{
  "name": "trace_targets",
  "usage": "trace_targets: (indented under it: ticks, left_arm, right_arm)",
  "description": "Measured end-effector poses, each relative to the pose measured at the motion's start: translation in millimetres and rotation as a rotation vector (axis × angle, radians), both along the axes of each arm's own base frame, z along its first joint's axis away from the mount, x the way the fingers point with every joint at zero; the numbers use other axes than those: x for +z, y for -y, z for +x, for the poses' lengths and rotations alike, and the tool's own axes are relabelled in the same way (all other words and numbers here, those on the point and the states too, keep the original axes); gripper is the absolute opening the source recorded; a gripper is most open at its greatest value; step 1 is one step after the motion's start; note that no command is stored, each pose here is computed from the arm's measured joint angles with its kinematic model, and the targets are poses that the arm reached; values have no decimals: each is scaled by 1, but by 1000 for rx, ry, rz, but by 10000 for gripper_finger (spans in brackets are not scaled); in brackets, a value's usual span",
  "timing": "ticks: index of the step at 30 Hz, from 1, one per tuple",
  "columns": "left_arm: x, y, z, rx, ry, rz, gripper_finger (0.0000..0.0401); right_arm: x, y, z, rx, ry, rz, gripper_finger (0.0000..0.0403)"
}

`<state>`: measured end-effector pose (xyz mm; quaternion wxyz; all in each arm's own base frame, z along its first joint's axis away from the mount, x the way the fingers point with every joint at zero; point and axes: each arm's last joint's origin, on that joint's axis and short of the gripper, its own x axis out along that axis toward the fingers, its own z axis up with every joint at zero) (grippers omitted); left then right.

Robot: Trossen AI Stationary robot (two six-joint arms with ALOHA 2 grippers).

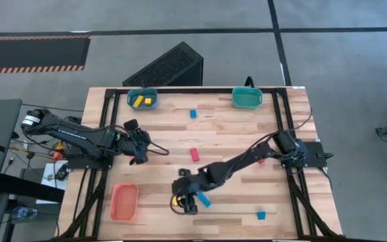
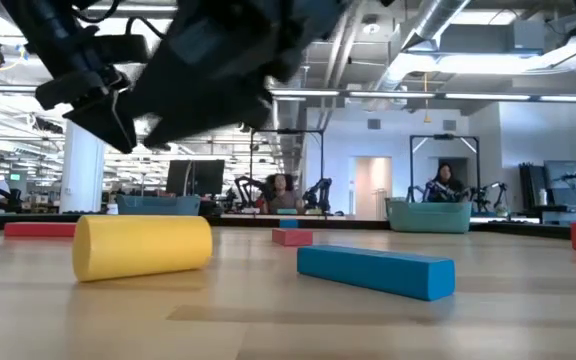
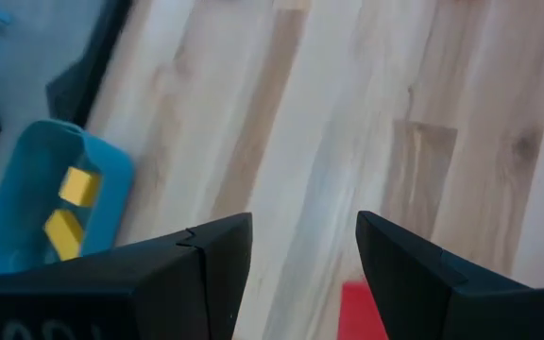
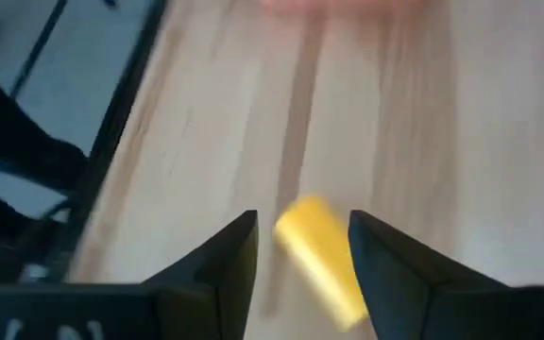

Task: Sort & place blocks by color
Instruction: Put the yellow block into the blue bin

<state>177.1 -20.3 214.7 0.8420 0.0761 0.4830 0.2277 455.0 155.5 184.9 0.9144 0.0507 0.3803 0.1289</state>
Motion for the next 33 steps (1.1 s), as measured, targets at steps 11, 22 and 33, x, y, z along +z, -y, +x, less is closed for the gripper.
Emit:
trace_targets:
  ticks: [11,22,33]
  left_arm:
    - [-3,2,-1,38,14,-103,183]
    - [-3,2,-1,86,30,-131,183]
    - [-1,-10,0,239,102,-66,183]
  right_arm:
    - [-17,42,13,231,22,-145,262]
    - [-39,54,26,332,72,-87,266]
    - [-55,111,29,479,51,-68,265]
